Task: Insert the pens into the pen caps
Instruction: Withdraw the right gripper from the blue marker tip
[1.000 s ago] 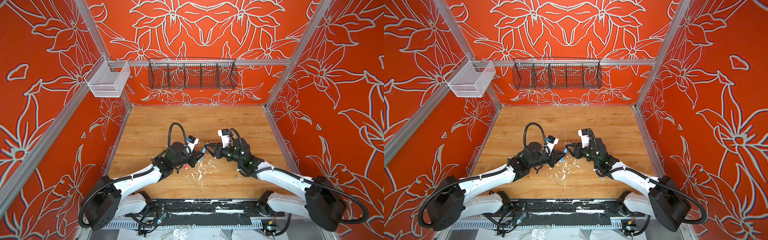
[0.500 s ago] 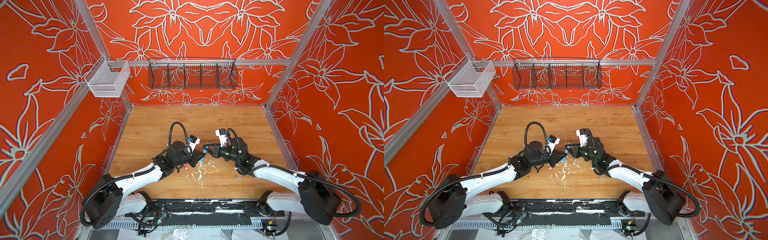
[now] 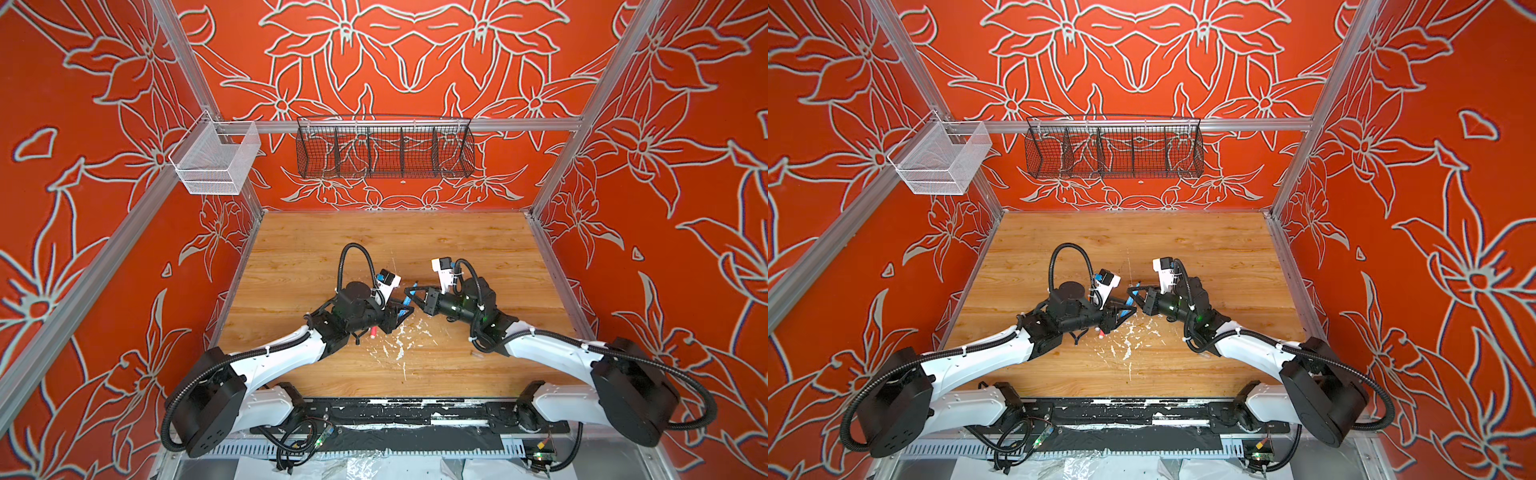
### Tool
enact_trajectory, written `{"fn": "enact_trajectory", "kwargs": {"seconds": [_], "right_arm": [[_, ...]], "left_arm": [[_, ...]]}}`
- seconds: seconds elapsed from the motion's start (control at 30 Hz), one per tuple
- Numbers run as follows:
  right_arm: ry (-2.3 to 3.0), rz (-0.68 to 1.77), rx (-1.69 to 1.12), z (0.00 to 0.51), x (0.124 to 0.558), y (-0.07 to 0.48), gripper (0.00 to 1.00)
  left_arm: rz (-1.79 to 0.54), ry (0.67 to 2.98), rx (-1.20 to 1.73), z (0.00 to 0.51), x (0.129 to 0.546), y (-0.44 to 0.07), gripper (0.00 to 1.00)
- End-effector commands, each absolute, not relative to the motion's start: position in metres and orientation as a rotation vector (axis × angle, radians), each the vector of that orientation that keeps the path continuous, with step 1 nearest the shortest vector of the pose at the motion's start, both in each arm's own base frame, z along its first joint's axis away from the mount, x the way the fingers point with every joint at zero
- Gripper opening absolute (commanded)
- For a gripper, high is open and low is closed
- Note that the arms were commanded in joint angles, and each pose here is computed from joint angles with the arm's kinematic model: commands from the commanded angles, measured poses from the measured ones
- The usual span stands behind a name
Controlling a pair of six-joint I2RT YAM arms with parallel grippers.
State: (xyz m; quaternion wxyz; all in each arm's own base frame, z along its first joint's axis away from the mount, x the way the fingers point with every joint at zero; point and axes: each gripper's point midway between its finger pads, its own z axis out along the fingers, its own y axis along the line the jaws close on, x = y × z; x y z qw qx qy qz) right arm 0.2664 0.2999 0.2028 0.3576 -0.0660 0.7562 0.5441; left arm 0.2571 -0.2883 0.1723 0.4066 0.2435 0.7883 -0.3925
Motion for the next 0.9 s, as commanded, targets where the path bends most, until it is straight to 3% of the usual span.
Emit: {"fn": "enact_trajectory", "kwargs": {"seconds": [0.0,0.43,0.67,0.7,0.77,0.87], "right_arm": [[1.854,1.540,-0.173,0.215,0.258,0.306,0.00],[1.846,1.611,-0.167,0.211,0.256,0.314,0.00],[1.854,1.579,-0.170,0.211,0.255,0.313,0.00],[1.865,1.574,-0.165,0.209,0.255,0.313,0.00],[1.879,1.568,-0.160,0.206,0.257,0.313,0.06],[1.887,1.551,-0.168,0.203,0.258,0.313,0.27]], "left_arm": [[-1.013,1.949,0.639,0.181,0.259,-0.296,0.38],[-1.009,1.963,0.638,0.175,0.263,-0.299,0.37],[-0.996,1.973,0.625,0.174,0.266,-0.298,0.01],[-0.992,1.971,0.621,0.175,0.266,-0.297,0.00],[-0.987,1.976,0.616,0.174,0.266,-0.296,0.00],[-0.971,1.969,0.591,0.176,0.267,-0.292,0.00]]}}
